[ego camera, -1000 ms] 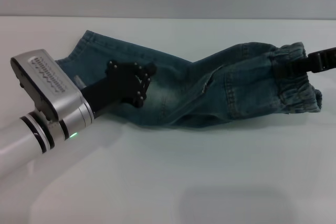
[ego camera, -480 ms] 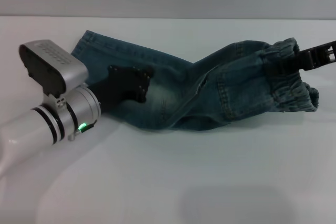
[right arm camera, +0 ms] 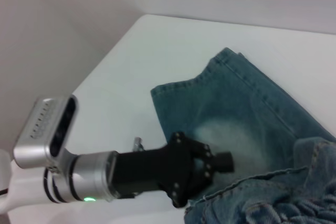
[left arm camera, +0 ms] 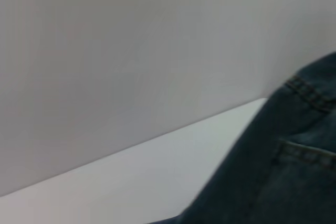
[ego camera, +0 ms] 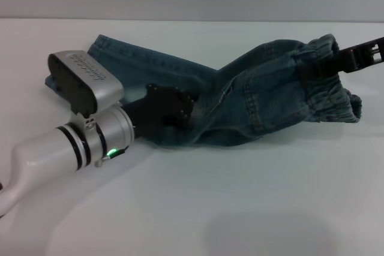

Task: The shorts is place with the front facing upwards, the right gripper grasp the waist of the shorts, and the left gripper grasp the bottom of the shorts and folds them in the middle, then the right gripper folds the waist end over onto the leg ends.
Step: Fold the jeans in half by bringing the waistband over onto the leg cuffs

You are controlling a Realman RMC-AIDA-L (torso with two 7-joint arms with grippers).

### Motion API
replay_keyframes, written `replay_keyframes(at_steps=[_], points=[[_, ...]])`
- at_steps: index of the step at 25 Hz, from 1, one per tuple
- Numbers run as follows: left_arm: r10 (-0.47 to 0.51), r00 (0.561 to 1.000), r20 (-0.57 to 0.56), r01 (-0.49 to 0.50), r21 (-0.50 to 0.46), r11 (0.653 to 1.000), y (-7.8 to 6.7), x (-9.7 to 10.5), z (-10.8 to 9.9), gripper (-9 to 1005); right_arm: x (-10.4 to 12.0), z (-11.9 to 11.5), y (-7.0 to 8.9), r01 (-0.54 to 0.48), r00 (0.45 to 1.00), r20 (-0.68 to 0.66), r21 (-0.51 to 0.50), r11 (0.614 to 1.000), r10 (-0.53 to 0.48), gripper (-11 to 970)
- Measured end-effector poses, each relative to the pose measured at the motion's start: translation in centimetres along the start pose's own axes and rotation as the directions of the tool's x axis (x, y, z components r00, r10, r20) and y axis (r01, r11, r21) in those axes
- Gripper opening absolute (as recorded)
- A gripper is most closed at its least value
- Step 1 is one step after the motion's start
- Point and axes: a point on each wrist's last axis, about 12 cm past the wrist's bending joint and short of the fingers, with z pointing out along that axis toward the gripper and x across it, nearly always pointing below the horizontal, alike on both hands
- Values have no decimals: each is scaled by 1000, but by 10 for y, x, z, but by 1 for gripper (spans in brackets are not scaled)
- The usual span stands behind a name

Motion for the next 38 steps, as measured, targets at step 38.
replay_keyframes(at_steps=[38], points=[[95,995,36,-100,206,973,-48,-30,26,17,-43,-7,20,49,997,62,-29,998,-47,58]])
